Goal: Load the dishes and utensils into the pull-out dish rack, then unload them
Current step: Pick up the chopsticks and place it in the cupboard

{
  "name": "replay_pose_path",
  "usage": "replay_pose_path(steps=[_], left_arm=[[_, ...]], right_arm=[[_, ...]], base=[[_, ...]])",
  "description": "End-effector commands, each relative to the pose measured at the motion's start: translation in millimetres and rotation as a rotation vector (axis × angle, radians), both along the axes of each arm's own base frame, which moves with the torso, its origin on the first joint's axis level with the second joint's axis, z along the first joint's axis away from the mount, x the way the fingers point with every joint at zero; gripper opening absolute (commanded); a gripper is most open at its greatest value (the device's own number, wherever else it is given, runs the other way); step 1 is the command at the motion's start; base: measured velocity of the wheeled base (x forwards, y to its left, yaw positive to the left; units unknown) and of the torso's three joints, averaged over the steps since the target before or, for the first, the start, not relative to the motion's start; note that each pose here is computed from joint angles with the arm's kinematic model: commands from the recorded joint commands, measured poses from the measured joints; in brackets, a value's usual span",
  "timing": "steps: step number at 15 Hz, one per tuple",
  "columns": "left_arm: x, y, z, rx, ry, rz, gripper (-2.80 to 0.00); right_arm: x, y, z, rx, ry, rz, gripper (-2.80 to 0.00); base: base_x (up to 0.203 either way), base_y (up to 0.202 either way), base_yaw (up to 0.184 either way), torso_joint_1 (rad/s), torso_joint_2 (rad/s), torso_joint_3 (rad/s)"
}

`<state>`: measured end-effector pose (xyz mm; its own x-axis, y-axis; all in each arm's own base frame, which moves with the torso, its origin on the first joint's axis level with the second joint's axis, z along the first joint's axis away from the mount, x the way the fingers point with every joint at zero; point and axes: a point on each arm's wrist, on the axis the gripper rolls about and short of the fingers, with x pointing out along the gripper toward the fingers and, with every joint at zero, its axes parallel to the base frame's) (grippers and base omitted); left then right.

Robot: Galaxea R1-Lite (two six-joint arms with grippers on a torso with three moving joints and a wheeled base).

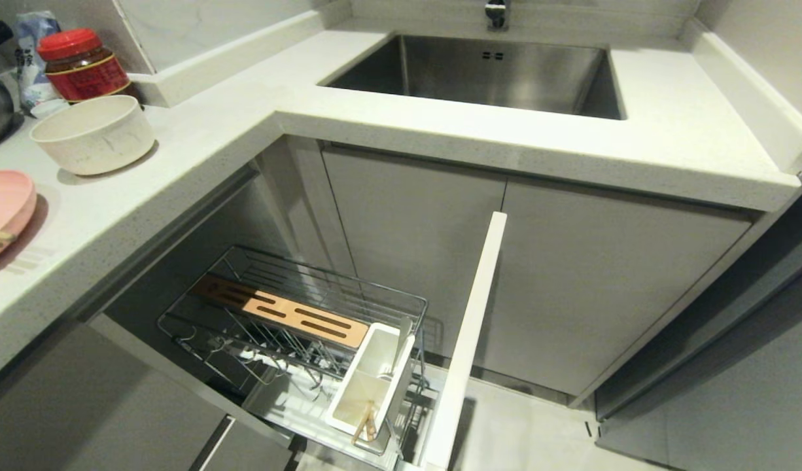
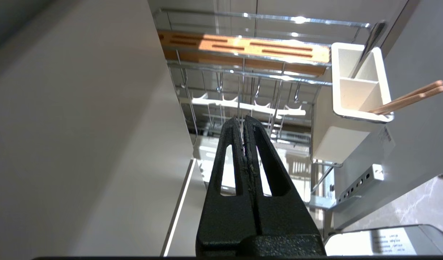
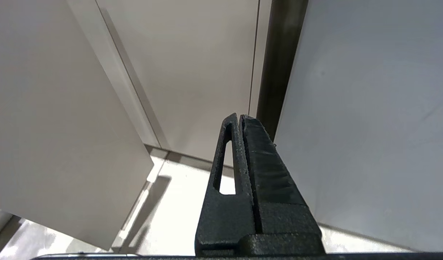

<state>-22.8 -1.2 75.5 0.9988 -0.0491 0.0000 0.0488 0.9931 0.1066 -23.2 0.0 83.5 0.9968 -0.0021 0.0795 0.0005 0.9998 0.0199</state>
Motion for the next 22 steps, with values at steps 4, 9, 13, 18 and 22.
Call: replay_pose_path(steps=[4,9,13,18,22], left_arm=[[1,0,-2,-0.008,-0.001,0.01,-2.8],[-4,1,18,-0.043,-0.085,0.037,-2.8],[-56,1,123,-0.023,-0.372,0.033,-2.8],[-80,0,282,-0.039,-0.419,0.032,-2.8],[14,3,344,-0.218,-0.246,0.145,-2.8]], right_arm=[[2,0,-7,0.0,0.026,0.0,-2.8],[2,0,-7,0.0,0.026,0.0,-2.8],[2,0,-7,0.0,0.026,-0.001,-2.8],[2,0,-7,0.0,0.027,0.001,-2.8],[2,0,-7,0.0,0.026,0.001,-2.8]], base=[[0.0,0.0,0.0,0.002,0.0,-0.12],[0.0,0.0,0.0,0.0,0.0,0.0],[0.0,0.0,0.0,0.0,0.0,0.0],[0.0,0.0,0.0,0.0,0.0,0.0],[0.0,0.0,0.0,0.0,0.0,0.0]])
